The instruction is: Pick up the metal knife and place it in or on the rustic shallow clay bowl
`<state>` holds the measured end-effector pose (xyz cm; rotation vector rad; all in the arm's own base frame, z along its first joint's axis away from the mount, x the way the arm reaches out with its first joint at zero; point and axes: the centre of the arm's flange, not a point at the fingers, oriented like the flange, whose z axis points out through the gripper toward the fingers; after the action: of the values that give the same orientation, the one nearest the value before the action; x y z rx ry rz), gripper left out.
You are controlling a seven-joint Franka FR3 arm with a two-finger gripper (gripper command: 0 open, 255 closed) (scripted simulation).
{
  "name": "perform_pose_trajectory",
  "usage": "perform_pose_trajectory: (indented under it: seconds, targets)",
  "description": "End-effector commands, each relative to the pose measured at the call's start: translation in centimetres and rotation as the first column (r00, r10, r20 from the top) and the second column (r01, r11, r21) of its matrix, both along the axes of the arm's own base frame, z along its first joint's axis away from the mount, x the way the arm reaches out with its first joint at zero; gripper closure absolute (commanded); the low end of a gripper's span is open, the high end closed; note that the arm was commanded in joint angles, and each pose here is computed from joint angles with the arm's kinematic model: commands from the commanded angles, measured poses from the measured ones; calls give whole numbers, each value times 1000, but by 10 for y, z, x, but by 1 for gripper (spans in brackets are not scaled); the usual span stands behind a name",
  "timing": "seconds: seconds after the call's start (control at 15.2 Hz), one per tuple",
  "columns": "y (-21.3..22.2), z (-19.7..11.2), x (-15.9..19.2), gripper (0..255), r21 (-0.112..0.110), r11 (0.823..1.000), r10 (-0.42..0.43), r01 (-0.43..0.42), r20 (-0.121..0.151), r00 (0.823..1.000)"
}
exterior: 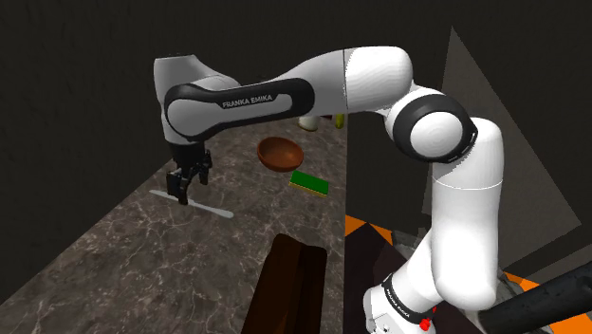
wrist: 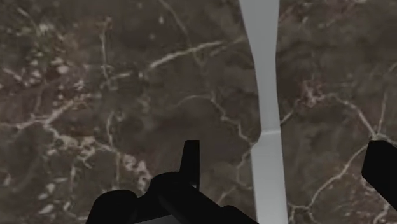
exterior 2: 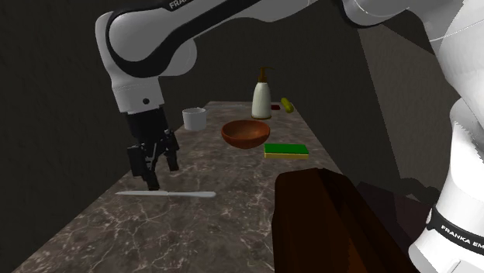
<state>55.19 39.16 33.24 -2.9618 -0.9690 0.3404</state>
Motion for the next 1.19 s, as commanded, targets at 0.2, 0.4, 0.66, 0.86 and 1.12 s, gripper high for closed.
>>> perform_pose_trajectory:
  seconds: [0.2, 0.4, 0.66, 0.86, 1.12]
  targets:
    - [-1, -26, -6, 0, 0, 1000, 1, -1, 0, 1000]
    - [-1, -29, -7, 0, 0, 1000, 1, -1, 0, 1000]
    - [-1, -29, -7, 0, 0, 1000, 1, -1, 0, 1000]
    - [-1, -29, -7, 255, 0, 1000, 1, -1, 0, 1000]
    - [0, -33, -7, 255, 0, 1000, 1, -1, 0, 1000]
